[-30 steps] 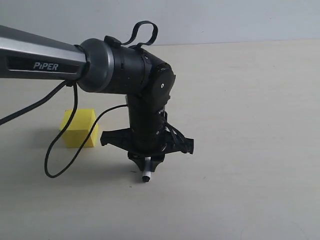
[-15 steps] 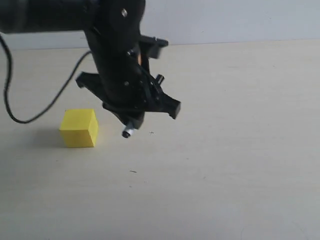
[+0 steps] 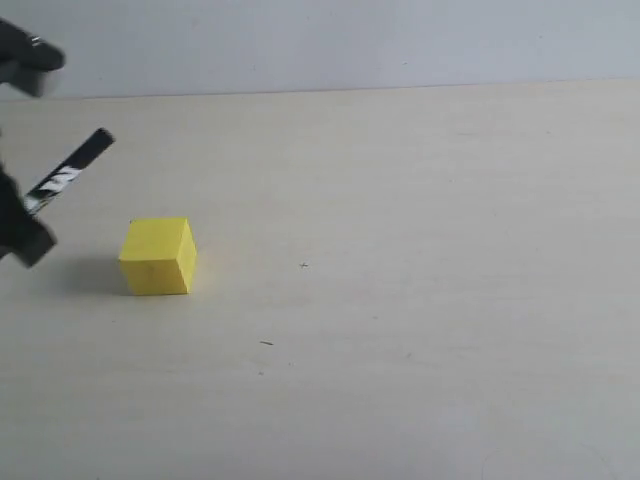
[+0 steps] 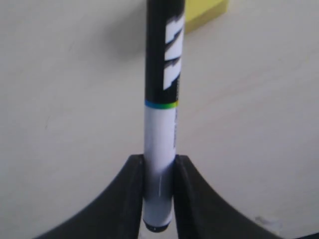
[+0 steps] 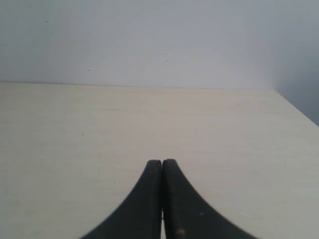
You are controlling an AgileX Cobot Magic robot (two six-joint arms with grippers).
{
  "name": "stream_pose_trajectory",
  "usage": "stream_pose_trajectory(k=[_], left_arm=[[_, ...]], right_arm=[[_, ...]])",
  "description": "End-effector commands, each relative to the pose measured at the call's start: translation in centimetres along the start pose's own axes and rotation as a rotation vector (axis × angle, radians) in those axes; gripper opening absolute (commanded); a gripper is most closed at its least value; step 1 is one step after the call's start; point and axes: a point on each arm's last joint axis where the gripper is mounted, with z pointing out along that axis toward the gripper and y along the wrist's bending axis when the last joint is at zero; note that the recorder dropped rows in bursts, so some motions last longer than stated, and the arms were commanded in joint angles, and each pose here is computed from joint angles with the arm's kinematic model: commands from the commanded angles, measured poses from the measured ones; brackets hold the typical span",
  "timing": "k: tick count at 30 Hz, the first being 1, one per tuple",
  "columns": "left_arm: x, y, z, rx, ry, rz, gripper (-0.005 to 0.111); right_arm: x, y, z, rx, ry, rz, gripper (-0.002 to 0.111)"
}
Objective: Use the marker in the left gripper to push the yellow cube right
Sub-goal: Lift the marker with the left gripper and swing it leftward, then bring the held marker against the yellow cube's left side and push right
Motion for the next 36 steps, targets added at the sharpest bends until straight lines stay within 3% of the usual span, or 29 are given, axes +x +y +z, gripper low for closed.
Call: stream_pose_trajectory(k=[1, 3, 4, 6, 11, 15, 18, 20, 21, 25, 29, 32, 36], left_arm=[[3.1, 3.1, 2.0, -0.037, 0.098, -0.040, 0.000], [3.9, 3.8, 2.9, -0.040, 0.141, -0.077, 0.000], [3.6, 4.2, 3.3, -0.046, 0.095, -0.078, 0.000], [3.2, 4.9, 3.8, -0.069, 0.058, -0.035, 0.000], [2.1, 8.0, 5.5, -0.203, 0.103, 0.134, 0.000], [1.3, 10.2, 7.5, -0.171, 0.142, 0.307, 0.000], [0.6, 11.0, 9.1, -0.087, 0.142, 0.473, 0.000], [0.1, 10.9, 10.3, -0.012, 0.147, 0.638, 0.000], [-0.1, 11.0, 11.6, 0.036, 0.171, 0.788, 0.000], [-0.8, 10.7, 15.4, 0.088, 0.188, 0.876, 0.000], [-2.3, 10.9, 17.0, 0.003, 0.067, 0.895, 0.000], [-2.4, 11.3, 17.1, -0.016, 0.057, 0.994, 0.000], [-1.5, 13.0, 17.3, -0.020, 0.038, 0.930, 0.000]], right_arm=[[0.1, 0.0, 0.0, 0.007, -0.006, -0.003, 0.000], [0.1, 0.0, 0.0, 0.007, -0.006, -0.003, 0.000], [0.1, 0.0, 0.0, 0.007, -0.006, -0.003, 0.000], [0.1, 0.0, 0.0, 0.007, -0.006, -0.003, 0.000], [0.1, 0.0, 0.0, 0.007, -0.006, -0.003, 0.000], [0.1, 0.0, 0.0, 0.007, -0.006, -0.003, 0.000], [0.1, 0.0, 0.0, 0.007, -0.006, -0.003, 0.000], [0.1, 0.0, 0.0, 0.007, -0.006, -0.003, 0.000], [0.1, 0.0, 0.0, 0.007, -0.006, -0.003, 0.000], [0.1, 0.0, 0.0, 0.007, -0.006, -0.003, 0.000], [0.1, 0.0, 0.0, 0.007, -0.006, -0.003, 0.000], [0.1, 0.0, 0.0, 0.007, -0.006, -0.003, 0.000], [0.1, 0.0, 0.0, 0.007, -0.006, -0.003, 0.000]])
